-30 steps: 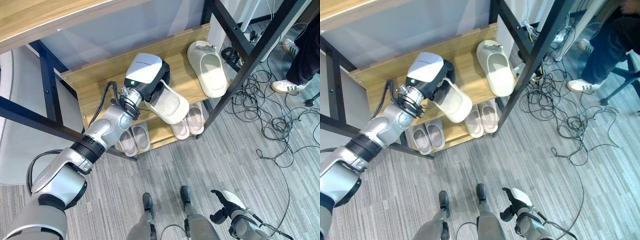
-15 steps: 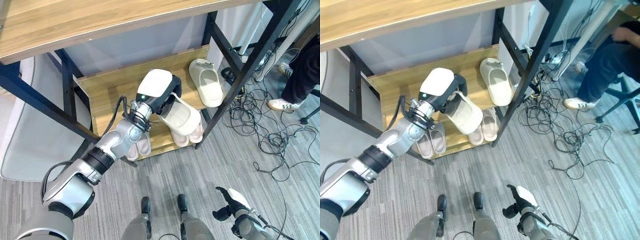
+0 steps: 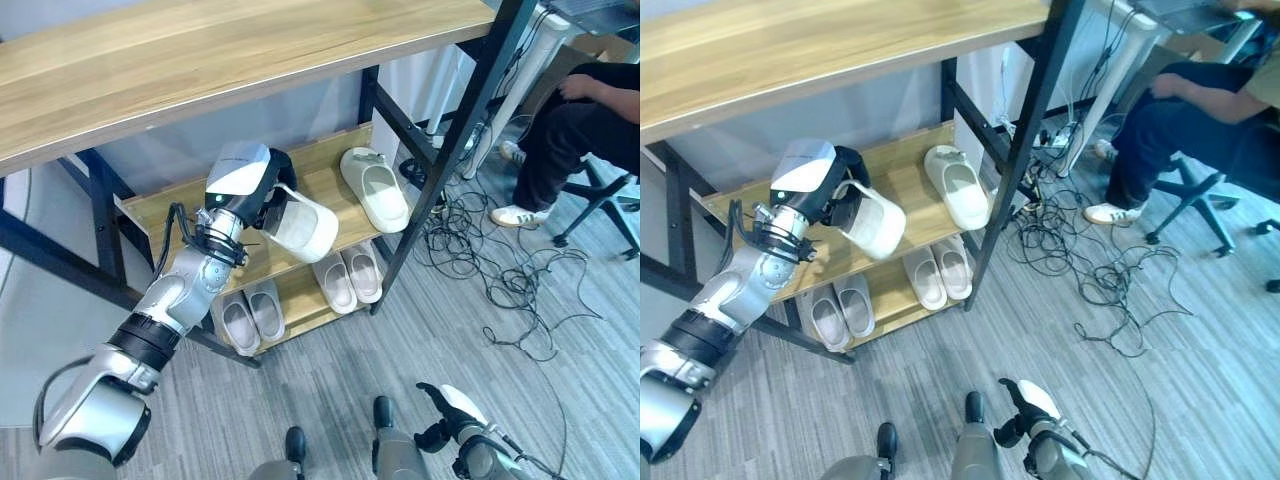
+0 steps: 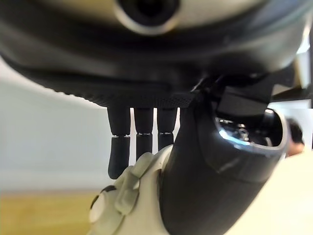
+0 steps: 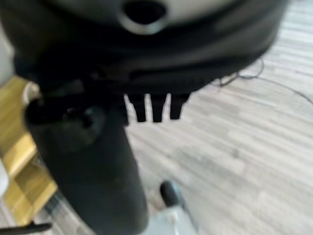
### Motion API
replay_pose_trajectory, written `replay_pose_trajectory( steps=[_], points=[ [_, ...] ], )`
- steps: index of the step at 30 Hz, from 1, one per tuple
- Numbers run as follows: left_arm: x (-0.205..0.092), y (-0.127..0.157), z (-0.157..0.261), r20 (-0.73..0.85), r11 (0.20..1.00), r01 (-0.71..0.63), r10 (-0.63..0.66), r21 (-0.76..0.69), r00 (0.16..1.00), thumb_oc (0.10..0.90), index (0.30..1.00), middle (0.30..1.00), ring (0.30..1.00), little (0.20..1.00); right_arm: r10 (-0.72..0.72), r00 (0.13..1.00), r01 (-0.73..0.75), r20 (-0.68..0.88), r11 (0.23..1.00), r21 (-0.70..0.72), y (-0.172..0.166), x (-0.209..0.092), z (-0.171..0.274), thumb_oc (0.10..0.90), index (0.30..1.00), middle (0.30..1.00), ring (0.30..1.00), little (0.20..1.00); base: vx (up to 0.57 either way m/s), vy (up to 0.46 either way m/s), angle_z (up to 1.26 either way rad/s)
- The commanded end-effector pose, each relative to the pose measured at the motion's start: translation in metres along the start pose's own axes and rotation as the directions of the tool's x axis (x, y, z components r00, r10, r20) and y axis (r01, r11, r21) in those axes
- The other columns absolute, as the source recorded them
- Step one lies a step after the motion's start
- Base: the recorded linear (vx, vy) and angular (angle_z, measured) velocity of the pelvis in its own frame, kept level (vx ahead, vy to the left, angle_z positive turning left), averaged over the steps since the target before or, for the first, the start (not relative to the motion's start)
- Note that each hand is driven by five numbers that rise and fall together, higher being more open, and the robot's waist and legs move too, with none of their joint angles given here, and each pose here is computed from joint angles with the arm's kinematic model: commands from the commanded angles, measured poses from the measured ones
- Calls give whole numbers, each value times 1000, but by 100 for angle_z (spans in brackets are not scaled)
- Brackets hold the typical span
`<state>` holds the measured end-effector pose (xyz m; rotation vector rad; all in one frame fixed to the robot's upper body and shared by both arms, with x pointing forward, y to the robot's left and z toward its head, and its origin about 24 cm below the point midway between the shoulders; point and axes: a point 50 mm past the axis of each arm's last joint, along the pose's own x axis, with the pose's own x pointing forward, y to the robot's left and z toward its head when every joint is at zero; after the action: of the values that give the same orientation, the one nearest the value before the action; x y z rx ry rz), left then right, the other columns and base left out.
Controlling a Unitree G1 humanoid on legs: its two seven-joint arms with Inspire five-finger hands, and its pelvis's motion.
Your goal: Arrange the slippers neatly on the shoe rack.
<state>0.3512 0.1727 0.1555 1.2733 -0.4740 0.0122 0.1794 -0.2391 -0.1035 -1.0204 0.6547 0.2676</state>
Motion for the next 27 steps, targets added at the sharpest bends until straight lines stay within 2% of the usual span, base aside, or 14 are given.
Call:
replay_pose_trajectory(
  steps=[1,5,12,19,27],
  points=[
    [23,50,28,125,966,-250,256,-61,959,400,300,300,300,300,-74,996,76,48,996,-36,-19,-7,-7,800,900,900,900,900,83,-294,20],
    [29,50,35,140,966,-249,256,-68,956,400,300,300,300,300,-116,993,116,26,993,-4,-26,-11,-15,800,900,900,900,900,-11,-217,44],
    [36,48,43,159,970,-237,242,-53,957,400,300,300,300,300,-102,994,102,-39,995,-5,-17,-19,-32,800,900,900,900,900,42,-57,45],
    [38,45,40,149,974,-224,225,-19,963,400,300,300,300,300,-70,997,72,-37,997,40,-2,-19,-27,800,900,900,900,900,59,62,-14],
    [42,50,32,123,971,-235,230,32,965,400,300,300,300,300,-69,997,71,-41,997,43,-4,-19,-27,800,900,900,900,900,34,14,-10]
  ],
)
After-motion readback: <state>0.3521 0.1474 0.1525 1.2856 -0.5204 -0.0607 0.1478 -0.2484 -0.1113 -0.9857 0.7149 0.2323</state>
